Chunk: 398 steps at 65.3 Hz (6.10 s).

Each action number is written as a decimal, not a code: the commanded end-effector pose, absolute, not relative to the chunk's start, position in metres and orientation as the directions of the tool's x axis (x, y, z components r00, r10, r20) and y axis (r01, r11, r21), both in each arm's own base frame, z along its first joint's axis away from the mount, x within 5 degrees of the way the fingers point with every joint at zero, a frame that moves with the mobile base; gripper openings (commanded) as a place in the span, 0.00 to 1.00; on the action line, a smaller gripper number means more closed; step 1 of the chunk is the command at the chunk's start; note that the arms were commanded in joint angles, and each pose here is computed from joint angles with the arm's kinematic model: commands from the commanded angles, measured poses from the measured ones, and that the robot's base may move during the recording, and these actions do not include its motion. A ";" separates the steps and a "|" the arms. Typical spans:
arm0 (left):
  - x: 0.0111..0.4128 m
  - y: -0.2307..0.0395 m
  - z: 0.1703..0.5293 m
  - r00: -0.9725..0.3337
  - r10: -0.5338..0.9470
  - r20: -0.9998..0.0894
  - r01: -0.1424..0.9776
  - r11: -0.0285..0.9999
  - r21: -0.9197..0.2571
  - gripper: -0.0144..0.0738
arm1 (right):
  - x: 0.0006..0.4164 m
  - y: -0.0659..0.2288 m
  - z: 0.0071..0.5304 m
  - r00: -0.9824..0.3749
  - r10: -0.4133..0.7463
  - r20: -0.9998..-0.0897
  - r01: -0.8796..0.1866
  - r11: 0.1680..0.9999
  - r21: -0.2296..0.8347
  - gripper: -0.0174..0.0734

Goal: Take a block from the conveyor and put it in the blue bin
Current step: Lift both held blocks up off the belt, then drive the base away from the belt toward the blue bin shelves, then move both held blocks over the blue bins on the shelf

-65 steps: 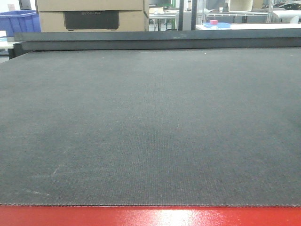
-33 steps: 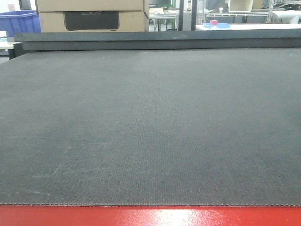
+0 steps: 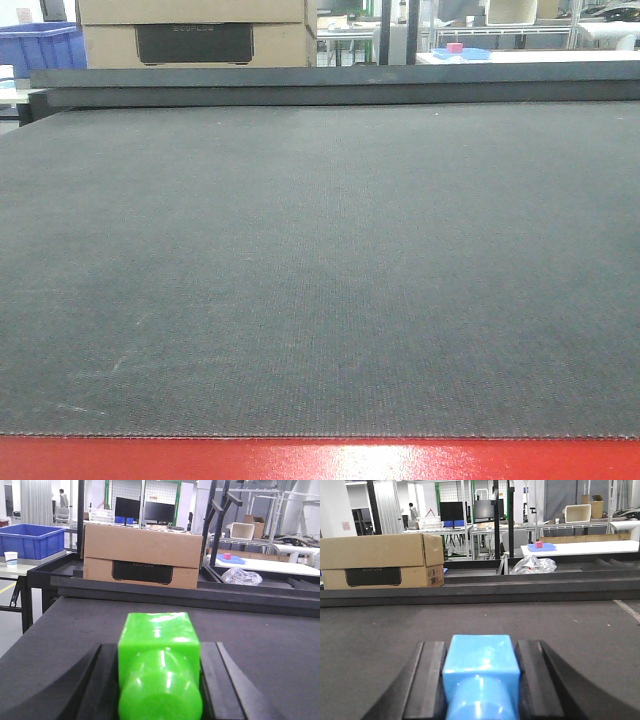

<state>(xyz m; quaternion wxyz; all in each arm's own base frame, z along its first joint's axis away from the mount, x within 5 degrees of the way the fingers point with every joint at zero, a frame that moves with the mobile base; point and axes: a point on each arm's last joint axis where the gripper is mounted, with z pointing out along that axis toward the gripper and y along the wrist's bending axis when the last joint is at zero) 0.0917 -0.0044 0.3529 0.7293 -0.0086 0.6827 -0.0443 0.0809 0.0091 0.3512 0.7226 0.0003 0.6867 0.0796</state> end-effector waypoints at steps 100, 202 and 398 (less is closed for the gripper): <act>0.081 -0.004 0.358 0.124 -0.084 -0.989 0.058 0.995 -0.078 0.04 | 0.080 0.009 0.354 0.075 0.113 -0.991 -0.116 0.988 0.104 0.02; 0.065 -0.003 0.363 0.192 -0.087 -0.977 0.063 0.995 -0.076 0.04 | 0.080 0.009 0.354 0.075 0.113 -0.991 -0.116 0.988 0.104 0.02; 0.065 -0.003 0.363 0.192 -0.087 -0.977 0.063 0.995 -0.076 0.04 | 0.080 0.009 0.354 0.075 0.113 -0.991 -0.116 0.988 0.104 0.02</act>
